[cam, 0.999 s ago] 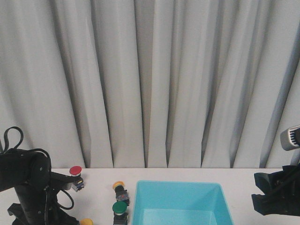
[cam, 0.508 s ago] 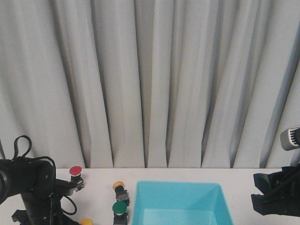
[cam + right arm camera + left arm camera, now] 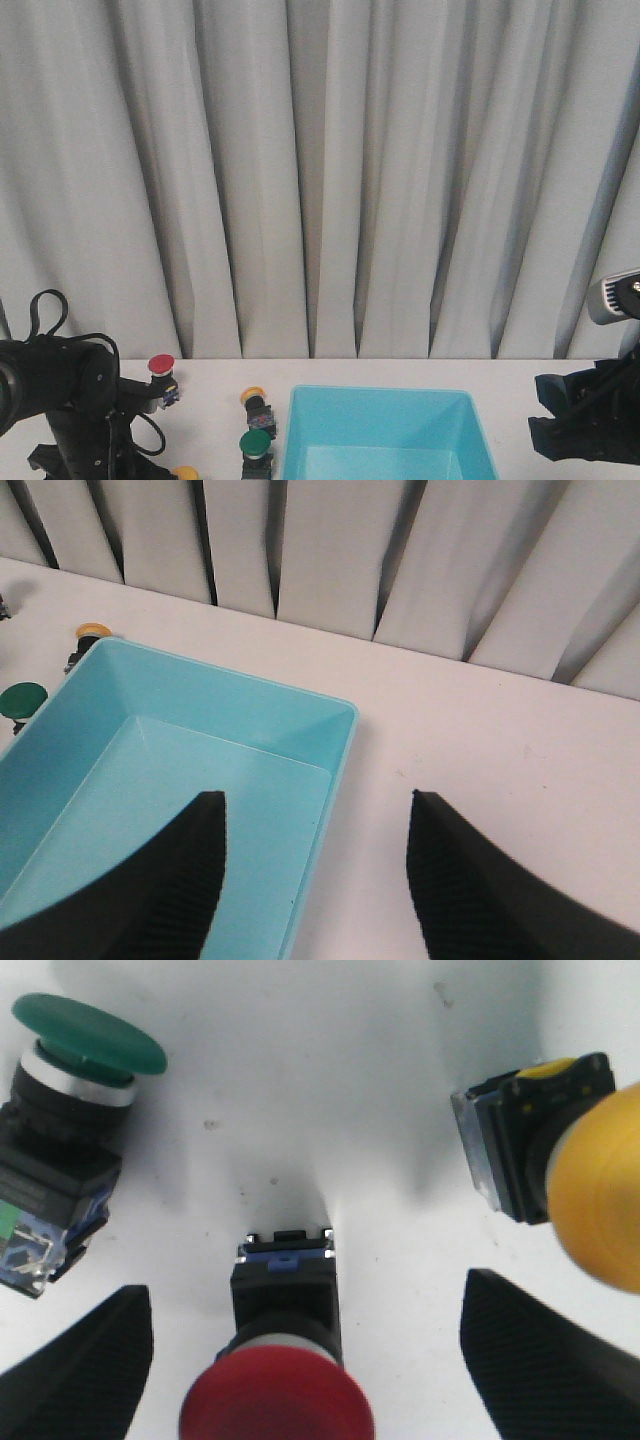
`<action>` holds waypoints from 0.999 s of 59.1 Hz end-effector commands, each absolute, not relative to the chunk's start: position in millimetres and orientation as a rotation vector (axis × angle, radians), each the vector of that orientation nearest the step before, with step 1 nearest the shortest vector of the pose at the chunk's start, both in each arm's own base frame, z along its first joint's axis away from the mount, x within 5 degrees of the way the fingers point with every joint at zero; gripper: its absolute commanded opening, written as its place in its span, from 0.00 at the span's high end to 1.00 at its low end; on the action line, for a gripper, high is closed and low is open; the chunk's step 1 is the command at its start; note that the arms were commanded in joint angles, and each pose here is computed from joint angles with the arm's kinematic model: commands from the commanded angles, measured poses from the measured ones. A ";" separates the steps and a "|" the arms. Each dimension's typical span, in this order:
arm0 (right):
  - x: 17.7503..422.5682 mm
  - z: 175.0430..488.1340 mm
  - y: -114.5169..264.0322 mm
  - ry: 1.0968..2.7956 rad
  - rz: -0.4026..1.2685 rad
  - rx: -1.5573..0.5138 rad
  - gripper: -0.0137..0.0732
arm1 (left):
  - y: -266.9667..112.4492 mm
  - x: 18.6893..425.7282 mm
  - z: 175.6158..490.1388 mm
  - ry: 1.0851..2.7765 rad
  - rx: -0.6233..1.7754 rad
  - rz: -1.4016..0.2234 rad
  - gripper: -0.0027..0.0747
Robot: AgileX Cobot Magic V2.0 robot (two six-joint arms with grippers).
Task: Pick red and yellow buttons and place in box
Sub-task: 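Close the left gripper on the red button's switch body, then lift the red button and bring it toward the right gripper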
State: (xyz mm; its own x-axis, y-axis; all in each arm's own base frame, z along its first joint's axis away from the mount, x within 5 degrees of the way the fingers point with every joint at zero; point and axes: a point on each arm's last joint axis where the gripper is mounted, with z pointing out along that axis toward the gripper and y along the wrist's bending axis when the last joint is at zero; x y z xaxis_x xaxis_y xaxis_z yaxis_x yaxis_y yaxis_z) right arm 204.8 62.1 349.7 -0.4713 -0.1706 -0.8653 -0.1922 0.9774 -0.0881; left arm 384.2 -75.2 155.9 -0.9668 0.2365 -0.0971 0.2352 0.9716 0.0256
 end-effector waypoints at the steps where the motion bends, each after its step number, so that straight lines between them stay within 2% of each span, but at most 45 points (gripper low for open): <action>1: 205.3 368.0 63.7 1.966 0.043 -0.276 0.38 | -76.2 386.2 181.5 2.954 0.333 0.006 0.21; 25: 205.3 367.9 63.7 1.967 0.042 -0.276 0.38 | -73.9 384.7 181.3 2.971 0.356 0.043 0.21; 34: 205.3 367.9 63.7 1.967 0.042 -0.276 0.38 | -74.0 385.2 181.3 2.966 0.355 0.042 0.26; 45: 205.3 367.9 63.7 1.967 0.042 -0.276 0.38 | -74.1 385.4 180.0 2.970 0.347 0.040 0.41; 59: 205.3 367.9 63.7 1.966 0.041 -0.276 0.38 | -74.1 385.8 180.0 2.968 0.326 0.039 0.69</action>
